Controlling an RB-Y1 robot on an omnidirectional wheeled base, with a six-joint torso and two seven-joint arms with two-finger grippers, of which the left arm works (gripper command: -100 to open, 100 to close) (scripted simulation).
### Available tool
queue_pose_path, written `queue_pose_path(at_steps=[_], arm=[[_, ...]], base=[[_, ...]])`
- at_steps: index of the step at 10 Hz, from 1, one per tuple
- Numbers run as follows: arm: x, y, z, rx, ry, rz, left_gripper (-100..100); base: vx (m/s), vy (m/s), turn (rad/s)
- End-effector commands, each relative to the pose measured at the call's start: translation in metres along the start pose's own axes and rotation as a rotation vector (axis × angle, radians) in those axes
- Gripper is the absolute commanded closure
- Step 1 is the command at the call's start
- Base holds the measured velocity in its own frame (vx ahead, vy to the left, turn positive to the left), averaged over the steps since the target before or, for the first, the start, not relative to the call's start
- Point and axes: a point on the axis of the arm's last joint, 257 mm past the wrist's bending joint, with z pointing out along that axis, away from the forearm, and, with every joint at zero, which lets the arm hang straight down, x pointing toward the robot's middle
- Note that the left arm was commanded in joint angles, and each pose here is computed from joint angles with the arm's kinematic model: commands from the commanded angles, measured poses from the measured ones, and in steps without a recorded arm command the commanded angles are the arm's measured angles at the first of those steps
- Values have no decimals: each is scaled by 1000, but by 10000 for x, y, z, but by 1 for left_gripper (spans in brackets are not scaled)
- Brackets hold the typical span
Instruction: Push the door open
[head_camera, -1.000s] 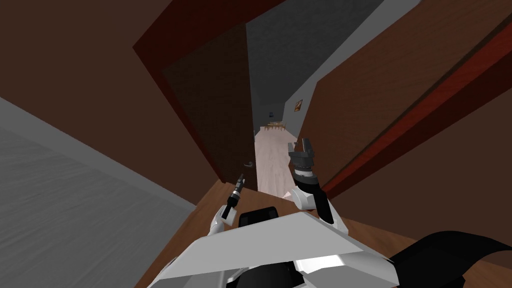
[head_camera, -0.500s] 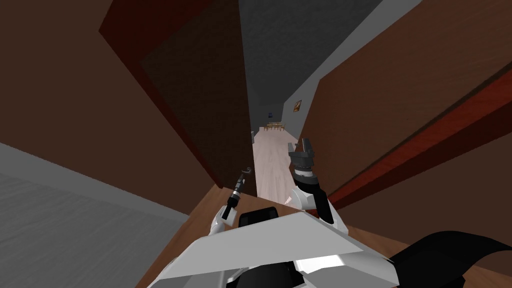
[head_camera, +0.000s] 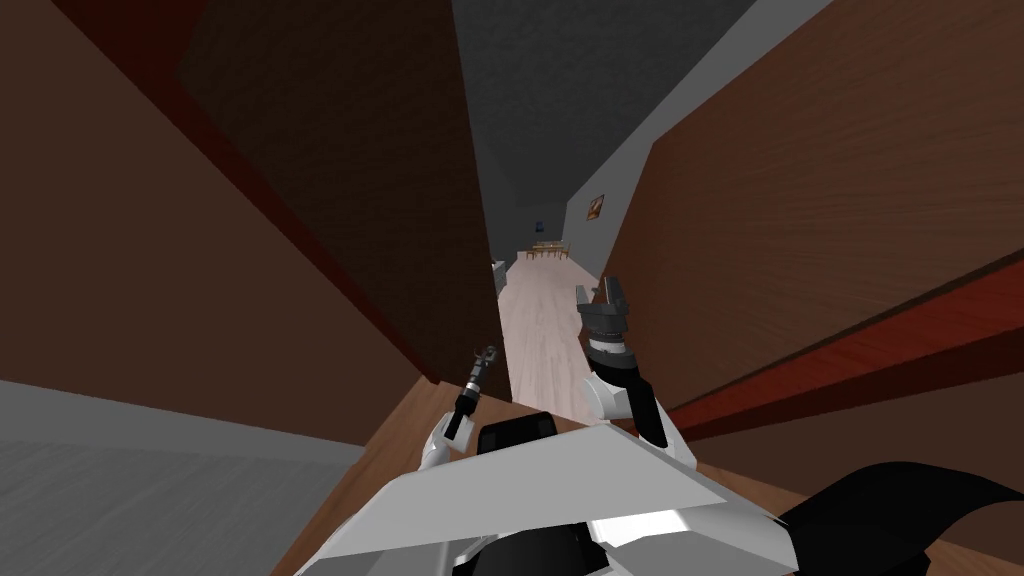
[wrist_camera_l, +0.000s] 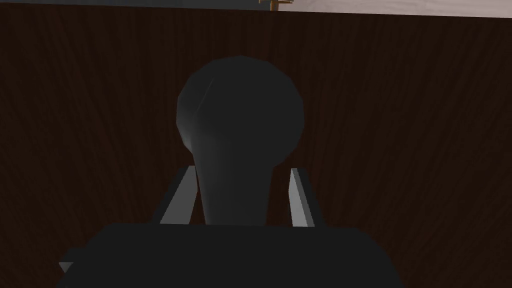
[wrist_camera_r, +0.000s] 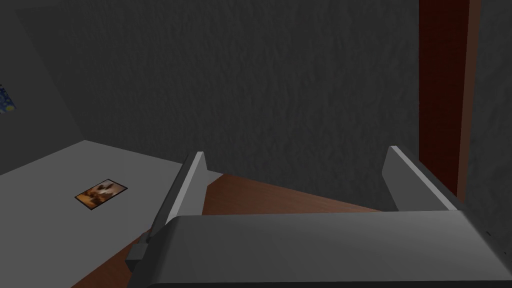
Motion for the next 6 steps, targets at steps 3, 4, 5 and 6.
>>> queue_pose_path(at_steps=[3, 4, 5, 6], arm=[[-1, 4, -4, -1, 0, 0, 100], [-1, 4, -4, -1, 0, 0, 100], [-1, 4, -4, -1, 0, 0, 100], [-71, -24, 24, 4, -17, 3, 100]], base=[[-17, 7, -12], [0, 0, 0], [0, 0, 0], [118, -55, 20]])
